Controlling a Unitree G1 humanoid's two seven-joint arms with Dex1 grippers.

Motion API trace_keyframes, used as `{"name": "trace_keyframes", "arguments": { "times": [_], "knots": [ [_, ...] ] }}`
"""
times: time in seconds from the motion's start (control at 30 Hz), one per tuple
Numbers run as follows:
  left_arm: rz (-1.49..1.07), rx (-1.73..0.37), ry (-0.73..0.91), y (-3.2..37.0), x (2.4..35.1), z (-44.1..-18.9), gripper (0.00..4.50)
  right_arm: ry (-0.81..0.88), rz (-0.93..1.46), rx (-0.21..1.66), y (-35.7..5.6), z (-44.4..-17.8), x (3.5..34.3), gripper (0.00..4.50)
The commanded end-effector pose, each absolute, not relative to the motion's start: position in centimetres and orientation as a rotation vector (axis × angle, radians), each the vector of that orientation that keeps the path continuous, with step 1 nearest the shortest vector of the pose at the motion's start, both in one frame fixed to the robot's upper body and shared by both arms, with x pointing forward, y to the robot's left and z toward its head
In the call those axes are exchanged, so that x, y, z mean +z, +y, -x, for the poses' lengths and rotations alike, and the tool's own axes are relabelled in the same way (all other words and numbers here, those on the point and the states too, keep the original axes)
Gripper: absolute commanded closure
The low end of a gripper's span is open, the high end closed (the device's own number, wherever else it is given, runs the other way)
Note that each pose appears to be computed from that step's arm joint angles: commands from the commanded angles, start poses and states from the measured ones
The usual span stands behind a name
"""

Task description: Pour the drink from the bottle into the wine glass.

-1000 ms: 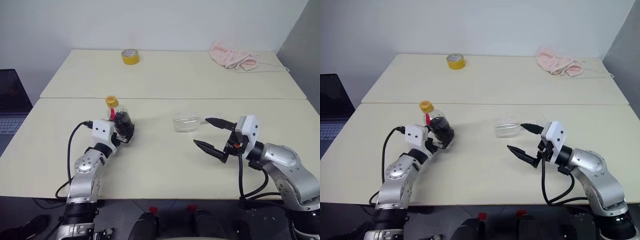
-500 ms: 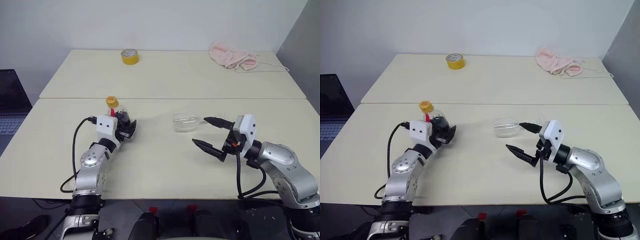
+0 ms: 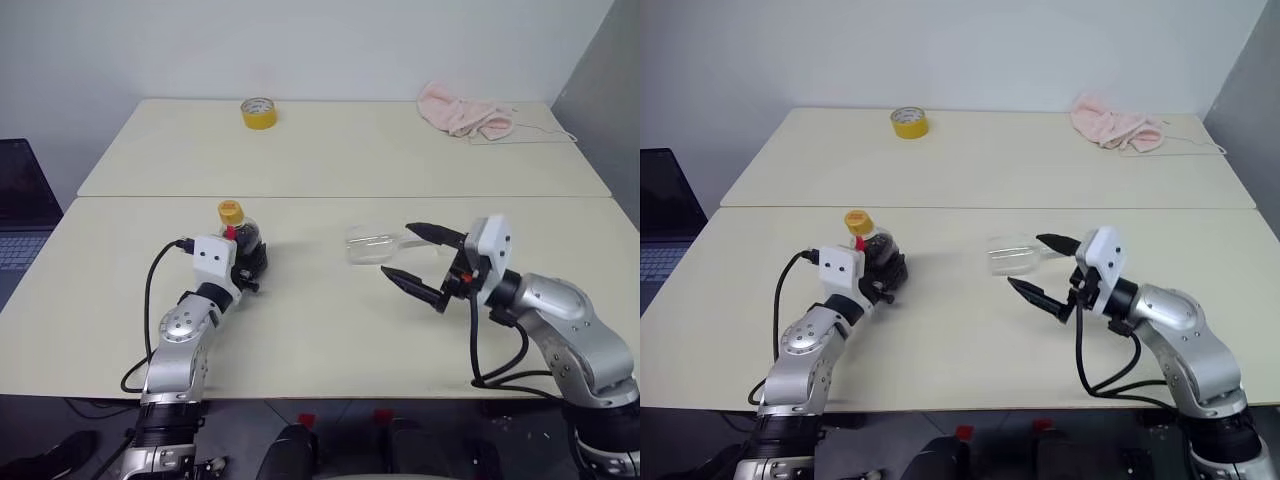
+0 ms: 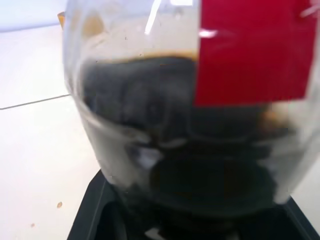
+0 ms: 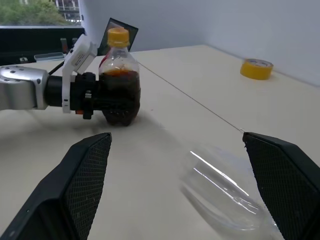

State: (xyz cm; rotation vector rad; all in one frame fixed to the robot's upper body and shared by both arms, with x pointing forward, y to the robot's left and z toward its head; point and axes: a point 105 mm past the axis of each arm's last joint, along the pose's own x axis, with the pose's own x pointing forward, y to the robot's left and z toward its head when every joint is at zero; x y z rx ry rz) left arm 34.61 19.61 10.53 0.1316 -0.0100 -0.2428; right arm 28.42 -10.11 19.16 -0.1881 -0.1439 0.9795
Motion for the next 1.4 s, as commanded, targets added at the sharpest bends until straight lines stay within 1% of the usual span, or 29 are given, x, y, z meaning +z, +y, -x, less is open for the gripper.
{"name": "trace_keyframes", "arguments": {
  "times": [0.03,0.13,0.23,0.53,0.7,0.8,0.93,1.2,1.4],
  "knots": [
    [-0.162,-0.196,-0.085,19.3,13.4,-34.5,2.82,-0.168,0.152,0.944,-9.2,-29.2,21.7,0.0],
    [-0.19,-0.179,-0.101,18.9,14.1,-34.6,2.96,-0.174,0.141,0.958,-8.3,-29.5,22.6,0.0],
    [-0.191,-0.214,-0.15,16.9,15.6,-34.9,3.08,-0.177,0.11,0.994,-5.2,-30.4,23.6,0.0],
    [-0.207,-0.286,-0.116,14.5,14.9,-34.9,3.37,-0.155,0.07,1.099,1.4,-30.9,24.7,0.0],
    [-0.209,-0.278,-0.104,14.5,14.6,-34.8,3.47,-0.173,0.07,1.066,2.4,-32.0,25.2,0.0],
    [-0.086,-0.245,-0.091,15.0,13.8,-34.5,3.5,-0.172,0.066,1.059,2.8,-32.2,25.0,0.0],
    [-0.026,-0.241,-0.058,15.1,12.6,-34.3,3.55,-0.17,0.077,1.072,3.2,-32.0,24.7,0.0],
    [-0.042,-0.247,-0.048,14.5,12.1,-34.4,3.58,-0.162,0.091,1.13,5.5,-31.4,24.6,0.0],
    [-0.044,-0.254,-0.046,14.3,11.9,-34.3,3.6,-0.144,0.118,1.134,6.9,-32.1,23.9,0.0]
  ]
}}
